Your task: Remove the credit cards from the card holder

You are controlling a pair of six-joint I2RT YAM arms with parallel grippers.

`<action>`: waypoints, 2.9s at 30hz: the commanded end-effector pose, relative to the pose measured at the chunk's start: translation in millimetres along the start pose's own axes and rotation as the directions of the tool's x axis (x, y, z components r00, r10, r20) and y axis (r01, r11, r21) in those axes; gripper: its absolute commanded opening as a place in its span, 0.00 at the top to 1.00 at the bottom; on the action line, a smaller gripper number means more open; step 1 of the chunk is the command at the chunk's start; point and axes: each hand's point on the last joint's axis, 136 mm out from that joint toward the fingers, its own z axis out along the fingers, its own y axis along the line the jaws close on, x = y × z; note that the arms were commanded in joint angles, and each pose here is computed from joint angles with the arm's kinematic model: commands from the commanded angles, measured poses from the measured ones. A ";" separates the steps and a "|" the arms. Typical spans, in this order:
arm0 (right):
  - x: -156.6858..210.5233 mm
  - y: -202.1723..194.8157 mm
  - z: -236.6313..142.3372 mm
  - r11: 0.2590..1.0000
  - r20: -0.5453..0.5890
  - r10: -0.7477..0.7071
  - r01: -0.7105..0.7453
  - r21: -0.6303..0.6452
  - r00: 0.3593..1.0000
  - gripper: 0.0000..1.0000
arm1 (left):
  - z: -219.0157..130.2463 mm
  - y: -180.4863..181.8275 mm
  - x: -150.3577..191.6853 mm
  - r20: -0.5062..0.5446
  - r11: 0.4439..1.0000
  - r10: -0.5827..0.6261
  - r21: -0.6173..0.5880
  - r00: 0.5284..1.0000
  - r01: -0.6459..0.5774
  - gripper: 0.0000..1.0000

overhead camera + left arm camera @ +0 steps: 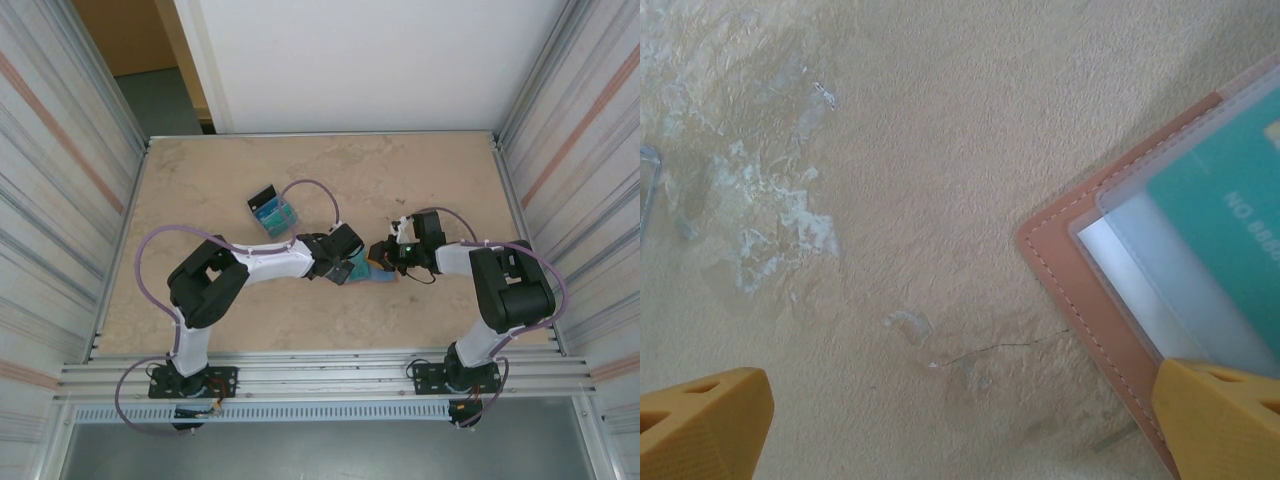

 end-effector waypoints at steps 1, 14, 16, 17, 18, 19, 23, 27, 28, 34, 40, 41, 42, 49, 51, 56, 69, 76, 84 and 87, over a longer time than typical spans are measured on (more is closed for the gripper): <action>2.4 7.5 -5.0 0.999 0.001 -0.004 0.004 -0.033 1.000 0.91 | 12.6 -2.7 22.0 -0.080 0.999 0.034 -0.017 0.996 -0.036 0.01; 0.8 -9.2 -18.4 0.990 0.029 -0.055 0.051 0.129 0.998 1.00 | -0.9 2.8 14.8 -0.053 1.000 0.026 -0.014 0.998 -0.027 0.01; 1.1 -11.0 -20.1 0.987 0.027 -0.059 0.054 0.148 0.998 1.00 | -7.1 5.5 9.9 -0.037 1.000 0.019 -0.013 0.999 -0.019 0.01; 1.4 -12.0 -20.7 0.986 0.025 -0.060 0.055 0.157 0.998 1.00 | -10.2 5.8 7.2 -0.028 1.000 0.019 -0.010 0.999 -0.019 0.01; 1.2 -12.2 -21.5 0.985 0.025 -0.062 0.057 0.164 0.998 1.00 | -14.4 6.8 3.6 -0.016 1.000 0.015 -0.008 1.000 -0.015 0.01; 1.6 -12.4 -22.3 0.984 0.025 -0.064 0.059 0.168 0.998 0.99 | -17.9 7.9 0.4 -0.005 1.000 0.011 -0.005 1.000 -0.011 0.01; 0.4 -8.5 -24.6 0.984 0.029 -0.072 0.067 0.166 0.997 0.99 | -33.4 9.7 -15.6 0.047 1.000 -0.007 0.015 0.999 0.006 0.01; -0.2 -7.6 -24.7 0.984 0.030 -0.074 0.068 0.165 0.997 0.99 | -42.6 2.7 -32.4 0.099 0.997 -0.020 0.070 0.995 0.013 0.01; -0.2 -7.3 -24.8 0.984 0.030 -0.074 0.068 0.164 0.997 0.99 | -42.2 -0.6 -35.1 0.105 0.996 -0.018 0.083 0.994 0.009 0.01; 0.7 -7.2 -24.4 0.985 0.026 -0.068 0.063 0.160 0.997 0.97 | -28.6 -20.9 -43.0 0.118 0.989 -0.010 0.149 0.993 -0.008 0.01; 0.5 -5.7 -24.0 0.986 0.024 -0.064 0.059 0.153 0.998 0.95 | -8.8 -33.5 -38.9 0.094 0.983 0.003 0.181 0.996 -0.020 0.01; 0.6 -5.1 -23.8 0.987 0.023 -0.063 0.059 0.149 0.998 0.95 | -5.7 -34.8 -36.8 0.083 0.983 0.007 0.184 0.996 -0.022 0.01; 1.1 -4.9 -23.7 0.987 0.021 -0.062 0.058 0.147 0.998 0.94 | -2.2 -35.3 -34.0 0.071 0.983 0.011 0.181 0.997 -0.024 0.01; 2.5 -2.5 -23.3 0.990 0.018 -0.057 0.054 0.131 0.998 0.88 | 9.8 -36.0 -18.4 0.014 0.985 0.033 0.170 0.999 -0.035 0.01; 2.9 -1.8 -22.6 0.991 0.016 -0.051 0.049 0.122 0.999 0.85 | 11.8 -36.5 -14.4 0.000 0.985 0.038 0.171 0.999 -0.038 0.01; 3.1 0.3 -19.9 0.995 0.019 -0.044 0.042 0.091 0.999 0.80 | 13.0 -34.8 -7.0 -0.018 0.986 0.043 0.163 0.999 -0.039 0.01; 10.0 -1.4 0.1 0.998 -0.015 -0.031 0.032 0.061 0.999 0.80 | 12.1 -33.5 -4.3 -0.020 0.986 0.038 0.162 0.999 -0.034 0.01; 8.1 -7.6 -4.4 0.993 0.007 -0.041 0.040 0.110 0.999 0.89 | 8.1 -27.1 -4.1 -0.015 0.990 0.034 0.140 0.999 -0.031 0.01; 1.9 -9.9 -24.8 0.975 0.046 -0.091 0.080 0.208 0.995 0.92 | 8.8 -18.7 1.3 -0.029 0.993 0.021 0.121 0.999 -0.017 0.01; 0.0 -12.1 -33.9 0.968 0.065 -0.102 0.084 0.236 0.993 0.92 | 6.9 -16.8 2.2 -0.029 0.993 0.018 0.118 0.999 -0.014 0.01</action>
